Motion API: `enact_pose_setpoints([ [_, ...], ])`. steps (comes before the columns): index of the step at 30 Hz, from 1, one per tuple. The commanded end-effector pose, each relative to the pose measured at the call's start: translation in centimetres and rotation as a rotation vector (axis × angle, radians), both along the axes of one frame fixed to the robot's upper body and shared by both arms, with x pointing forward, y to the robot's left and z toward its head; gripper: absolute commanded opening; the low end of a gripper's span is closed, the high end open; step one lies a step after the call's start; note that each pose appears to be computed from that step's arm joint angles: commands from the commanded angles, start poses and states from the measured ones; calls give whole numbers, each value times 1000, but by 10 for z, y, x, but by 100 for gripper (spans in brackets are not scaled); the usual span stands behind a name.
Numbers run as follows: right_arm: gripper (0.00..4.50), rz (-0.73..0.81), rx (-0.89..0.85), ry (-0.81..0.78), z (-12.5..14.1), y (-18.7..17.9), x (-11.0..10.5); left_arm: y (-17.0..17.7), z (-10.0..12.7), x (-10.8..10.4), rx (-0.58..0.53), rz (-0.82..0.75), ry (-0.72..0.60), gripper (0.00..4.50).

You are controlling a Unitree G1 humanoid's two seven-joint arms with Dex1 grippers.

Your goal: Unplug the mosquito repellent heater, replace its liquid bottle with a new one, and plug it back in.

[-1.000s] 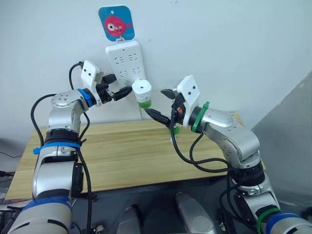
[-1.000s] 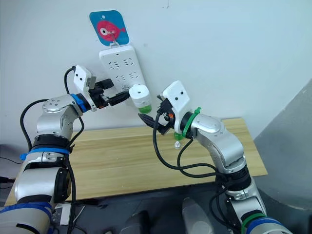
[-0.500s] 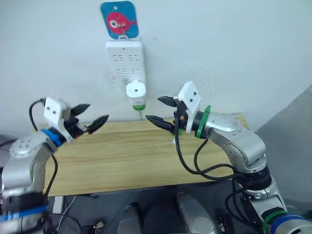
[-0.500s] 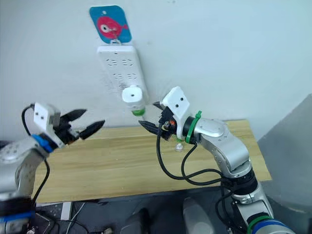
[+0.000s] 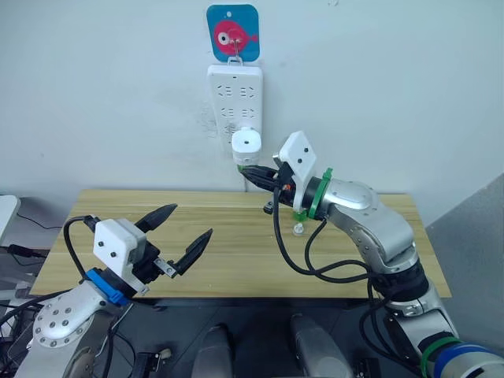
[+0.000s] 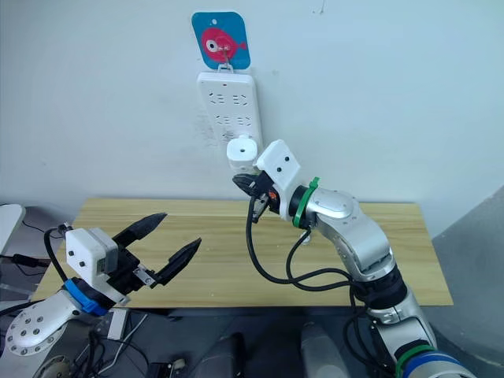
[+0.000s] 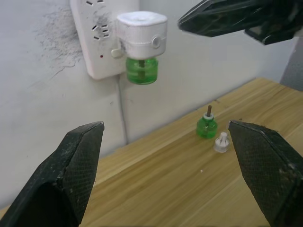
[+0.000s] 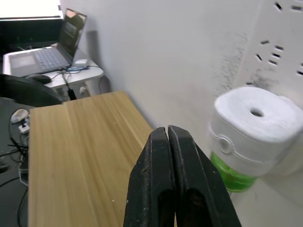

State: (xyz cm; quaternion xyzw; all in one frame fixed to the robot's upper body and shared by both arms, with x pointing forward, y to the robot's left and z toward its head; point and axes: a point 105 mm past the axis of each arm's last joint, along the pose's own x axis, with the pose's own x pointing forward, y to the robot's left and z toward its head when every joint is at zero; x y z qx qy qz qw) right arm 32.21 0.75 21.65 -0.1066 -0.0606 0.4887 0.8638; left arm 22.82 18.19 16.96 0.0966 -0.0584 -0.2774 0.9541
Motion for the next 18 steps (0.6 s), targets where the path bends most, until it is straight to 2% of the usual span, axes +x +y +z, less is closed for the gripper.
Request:
enact_pose_setpoints([
  [1,4,-17,18,-62,12,3,3,-12,11,-3,-6,-23,-58,450],
  [18,4,-78,27,-34,4,6,21,-20,12,8,-34,-40,-54,450],
])
